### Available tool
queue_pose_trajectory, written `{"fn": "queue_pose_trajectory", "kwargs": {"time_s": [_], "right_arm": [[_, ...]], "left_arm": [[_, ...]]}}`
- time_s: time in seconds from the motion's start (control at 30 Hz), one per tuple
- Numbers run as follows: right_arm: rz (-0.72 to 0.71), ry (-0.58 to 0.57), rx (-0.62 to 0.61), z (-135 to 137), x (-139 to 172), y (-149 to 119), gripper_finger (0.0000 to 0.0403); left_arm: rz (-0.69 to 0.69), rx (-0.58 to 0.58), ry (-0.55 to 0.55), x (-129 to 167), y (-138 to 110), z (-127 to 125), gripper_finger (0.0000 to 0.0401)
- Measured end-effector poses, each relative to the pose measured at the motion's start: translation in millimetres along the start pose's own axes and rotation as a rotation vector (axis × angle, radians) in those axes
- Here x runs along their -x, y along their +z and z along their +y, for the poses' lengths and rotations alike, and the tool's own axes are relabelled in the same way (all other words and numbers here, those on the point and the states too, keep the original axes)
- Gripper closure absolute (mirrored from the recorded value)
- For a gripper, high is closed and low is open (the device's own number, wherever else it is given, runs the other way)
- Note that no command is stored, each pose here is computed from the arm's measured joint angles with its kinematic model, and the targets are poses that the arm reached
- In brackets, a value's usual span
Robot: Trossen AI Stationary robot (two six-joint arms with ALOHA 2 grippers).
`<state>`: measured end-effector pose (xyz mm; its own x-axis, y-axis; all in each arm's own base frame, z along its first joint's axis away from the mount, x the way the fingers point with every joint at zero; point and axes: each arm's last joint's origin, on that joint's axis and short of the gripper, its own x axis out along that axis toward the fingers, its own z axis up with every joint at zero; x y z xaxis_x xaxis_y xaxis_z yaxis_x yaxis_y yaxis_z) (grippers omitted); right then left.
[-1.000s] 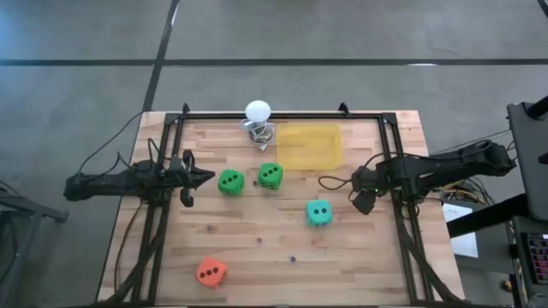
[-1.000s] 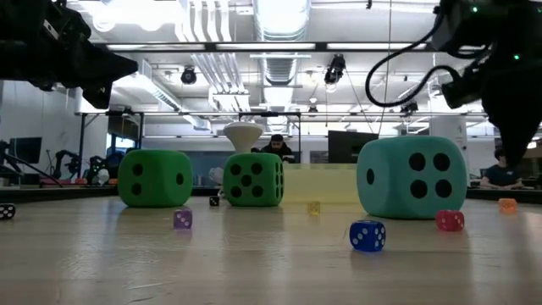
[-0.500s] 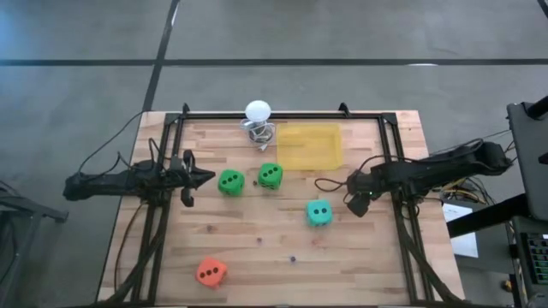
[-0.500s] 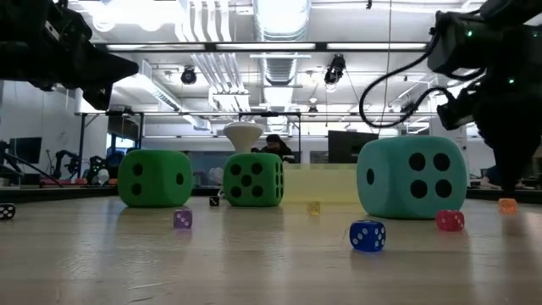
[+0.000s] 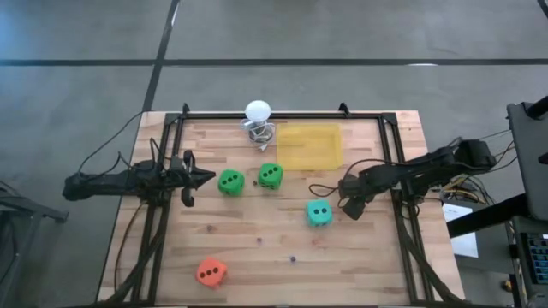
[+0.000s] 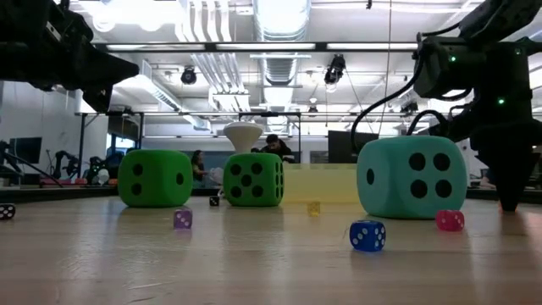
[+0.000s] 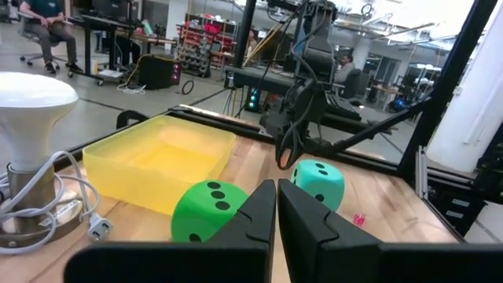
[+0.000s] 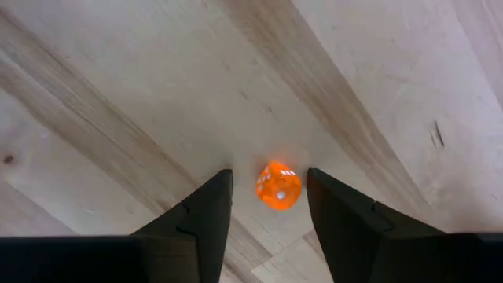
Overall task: Pick & Place Dice
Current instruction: Put the small orange dice into the yellow bin
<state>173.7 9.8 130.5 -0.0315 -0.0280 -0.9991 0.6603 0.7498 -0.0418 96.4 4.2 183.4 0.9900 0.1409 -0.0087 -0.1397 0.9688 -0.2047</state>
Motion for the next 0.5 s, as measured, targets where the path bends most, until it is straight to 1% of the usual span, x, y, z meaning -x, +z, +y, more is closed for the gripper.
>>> {"fn": "queue_pose_trajectory", "kwargs": {"time_s": [0.1, 0.3, 0.33, 0.5], "right_arm": [[-0.005, 0.005, 0.0, 0.1, 0.0, 0.1, 0.028], [-0.046, 0.036, -0.02, -2.1, 6.9, -1.7, 0.0356], [-0.059, 0.034, -0.022, -2.8, 7.9, -1.8, 0.0362], [-0.079, 0.037, -0.025, -3.9, 10.8, -2.4, 0.0362]], "left_arm": [[-0.001, 0.0, 0.0, 0.0, 0.0, 0.0, 0.0378], [0.0, 0.0, 0.0, 0.0, 0.0, 0.0, 0.0378], [0.0, 0.0, 0.0, 0.0, 0.0, 0.0, 0.0378], [0.001, 0.0, 0.0, 0.0, -0.1, 0.0, 0.0378]]}}
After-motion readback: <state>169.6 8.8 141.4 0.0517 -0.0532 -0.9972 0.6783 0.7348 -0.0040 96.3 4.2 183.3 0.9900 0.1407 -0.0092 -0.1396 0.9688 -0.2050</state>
